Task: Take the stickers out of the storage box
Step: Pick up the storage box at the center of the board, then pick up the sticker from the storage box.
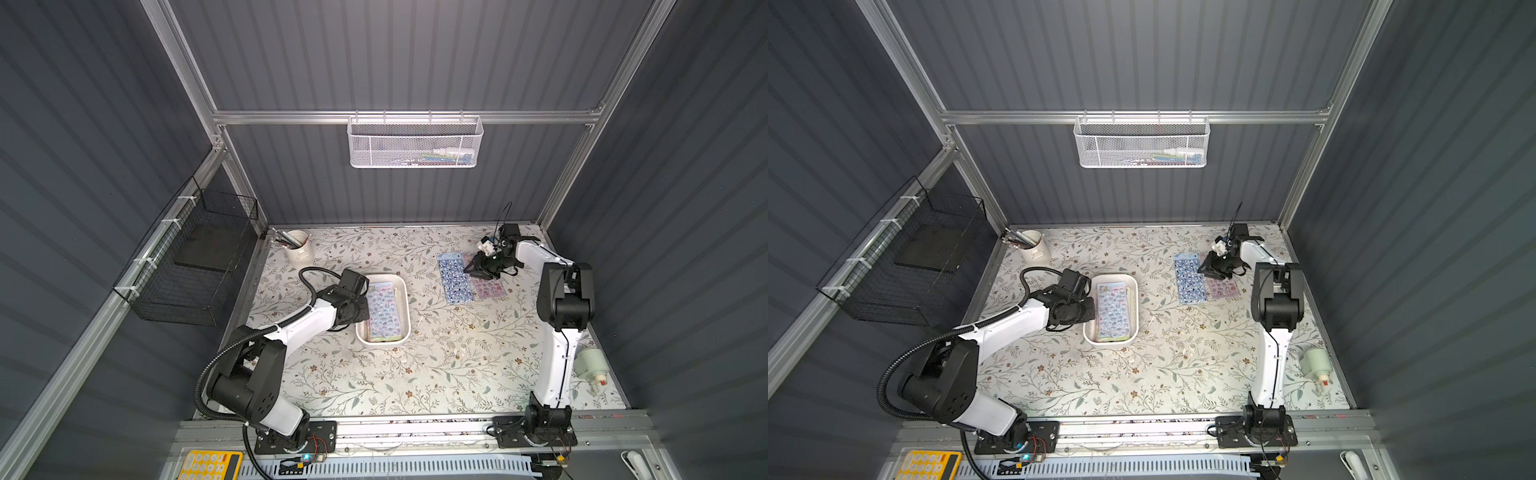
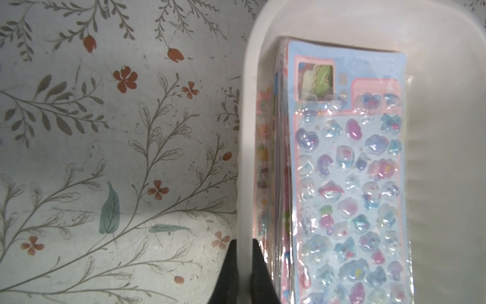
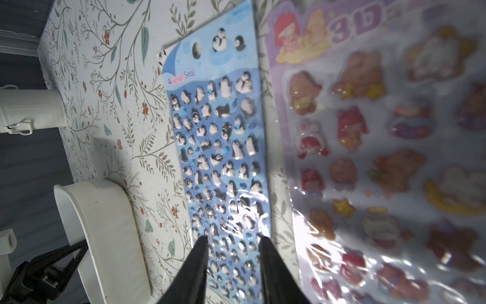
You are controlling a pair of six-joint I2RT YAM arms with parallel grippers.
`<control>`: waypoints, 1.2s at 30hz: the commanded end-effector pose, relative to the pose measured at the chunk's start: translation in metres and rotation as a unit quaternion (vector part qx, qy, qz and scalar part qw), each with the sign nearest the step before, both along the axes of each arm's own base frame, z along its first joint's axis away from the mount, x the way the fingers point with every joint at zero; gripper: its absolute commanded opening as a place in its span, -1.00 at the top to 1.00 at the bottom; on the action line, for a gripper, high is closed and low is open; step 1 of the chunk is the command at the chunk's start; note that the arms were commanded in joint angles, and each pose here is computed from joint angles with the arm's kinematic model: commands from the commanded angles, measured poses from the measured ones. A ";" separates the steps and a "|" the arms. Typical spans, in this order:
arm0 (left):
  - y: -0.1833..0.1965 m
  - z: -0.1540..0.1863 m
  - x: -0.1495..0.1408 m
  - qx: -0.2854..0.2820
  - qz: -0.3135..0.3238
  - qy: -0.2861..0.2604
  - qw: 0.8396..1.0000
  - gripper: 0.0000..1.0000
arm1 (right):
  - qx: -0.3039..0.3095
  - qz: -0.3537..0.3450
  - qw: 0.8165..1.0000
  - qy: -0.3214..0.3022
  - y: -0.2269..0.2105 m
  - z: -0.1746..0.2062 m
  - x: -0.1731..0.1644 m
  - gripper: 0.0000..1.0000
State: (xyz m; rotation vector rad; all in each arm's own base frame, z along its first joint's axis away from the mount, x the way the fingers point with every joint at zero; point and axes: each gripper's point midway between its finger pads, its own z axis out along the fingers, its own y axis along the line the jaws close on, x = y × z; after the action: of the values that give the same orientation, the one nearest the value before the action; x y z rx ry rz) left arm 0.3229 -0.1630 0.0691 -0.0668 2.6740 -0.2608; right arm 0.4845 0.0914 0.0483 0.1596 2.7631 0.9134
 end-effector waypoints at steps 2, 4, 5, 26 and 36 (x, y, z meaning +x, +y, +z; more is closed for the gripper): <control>-0.004 0.010 0.006 0.000 -0.009 -0.005 1.000 1.00 | -0.015 -0.012 1.000 0.002 -0.008 0.007 0.002 0.20; -0.003 0.013 0.005 0.002 -0.008 -0.005 1.000 1.00 | -0.020 -0.015 1.000 -0.007 -0.010 0.015 0.004 0.15; -0.002 0.014 0.003 0.003 -0.007 -0.004 1.000 1.00 | -0.020 -0.016 1.000 -0.013 -0.010 0.021 0.004 0.13; 0.032 0.027 -0.039 -0.004 0.047 -0.025 0.999 1.00 | -0.035 0.029 0.981 -0.191 0.080 0.169 -0.074 0.03; 0.037 0.029 -0.030 -0.024 0.091 -0.058 0.994 1.00 | -0.035 0.133 0.970 -0.199 0.177 0.168 -0.145 0.02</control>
State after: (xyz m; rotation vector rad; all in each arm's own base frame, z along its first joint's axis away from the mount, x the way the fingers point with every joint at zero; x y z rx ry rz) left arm 0.2792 -0.1247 0.0832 -0.2214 2.6234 -0.2163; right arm 0.3496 0.2579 0.2256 -0.3691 2.4416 0.8374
